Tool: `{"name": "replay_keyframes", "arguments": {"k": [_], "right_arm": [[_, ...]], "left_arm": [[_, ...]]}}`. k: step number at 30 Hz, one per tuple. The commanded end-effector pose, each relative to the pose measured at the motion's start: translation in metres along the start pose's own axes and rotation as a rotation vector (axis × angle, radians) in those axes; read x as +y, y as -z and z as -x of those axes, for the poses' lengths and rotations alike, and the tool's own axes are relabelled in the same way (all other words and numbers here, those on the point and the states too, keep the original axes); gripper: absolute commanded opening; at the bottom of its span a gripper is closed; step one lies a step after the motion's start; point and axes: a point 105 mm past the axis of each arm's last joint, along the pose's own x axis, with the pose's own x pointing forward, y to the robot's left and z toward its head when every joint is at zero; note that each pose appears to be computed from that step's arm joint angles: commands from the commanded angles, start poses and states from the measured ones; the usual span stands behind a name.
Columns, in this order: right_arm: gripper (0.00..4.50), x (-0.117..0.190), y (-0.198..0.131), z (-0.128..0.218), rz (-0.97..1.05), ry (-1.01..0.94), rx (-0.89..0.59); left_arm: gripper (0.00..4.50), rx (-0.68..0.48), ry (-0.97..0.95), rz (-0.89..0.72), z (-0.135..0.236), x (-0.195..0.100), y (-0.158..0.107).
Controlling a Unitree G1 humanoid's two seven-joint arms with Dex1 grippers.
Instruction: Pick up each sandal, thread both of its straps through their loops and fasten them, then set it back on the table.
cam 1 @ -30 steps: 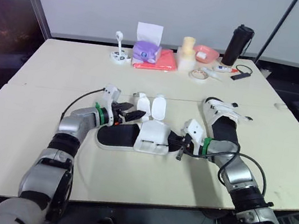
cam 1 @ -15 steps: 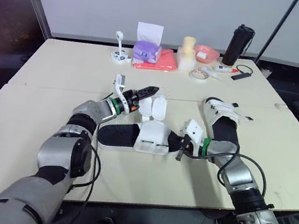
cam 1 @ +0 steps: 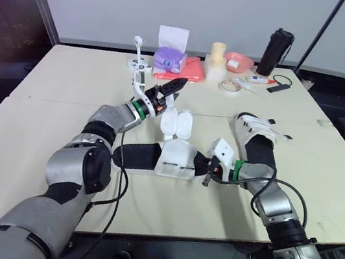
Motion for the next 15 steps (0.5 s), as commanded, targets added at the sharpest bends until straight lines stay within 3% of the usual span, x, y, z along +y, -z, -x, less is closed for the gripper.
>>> {"name": "replay_keyframes", "arguments": {"k": [1,4,6,8,14,15], "right_arm": [[0.02,0.006,0.011,-0.003,-0.018,-0.02,0.045],[0.02,0.005,0.011,-0.004,-0.015,-0.02,0.046],[0.0,0.005,0.01,-0.004,-0.013,-0.021,0.046],[0.0,0.004,0.01,-0.004,-0.012,-0.021,0.047],[0.0,0.003,0.009,-0.005,-0.005,-0.021,0.047],[0.0,0.002,0.009,-0.005,-0.005,-0.021,0.047]], "left_arm": [[4.5,-0.016,0.109,-0.056,-0.01,-0.031,-0.018],[4.5,-0.005,0.144,-0.076,-0.011,-0.039,-0.021],[3.95,-0.002,0.166,-0.088,-0.012,-0.045,-0.023],[3.14,0.015,0.199,-0.097,-0.012,-0.052,-0.023],[0.08,0.141,0.292,-0.166,-0.008,-0.064,-0.008],[0.02,0.179,0.318,-0.179,-0.006,-0.066,-0.002]]}}
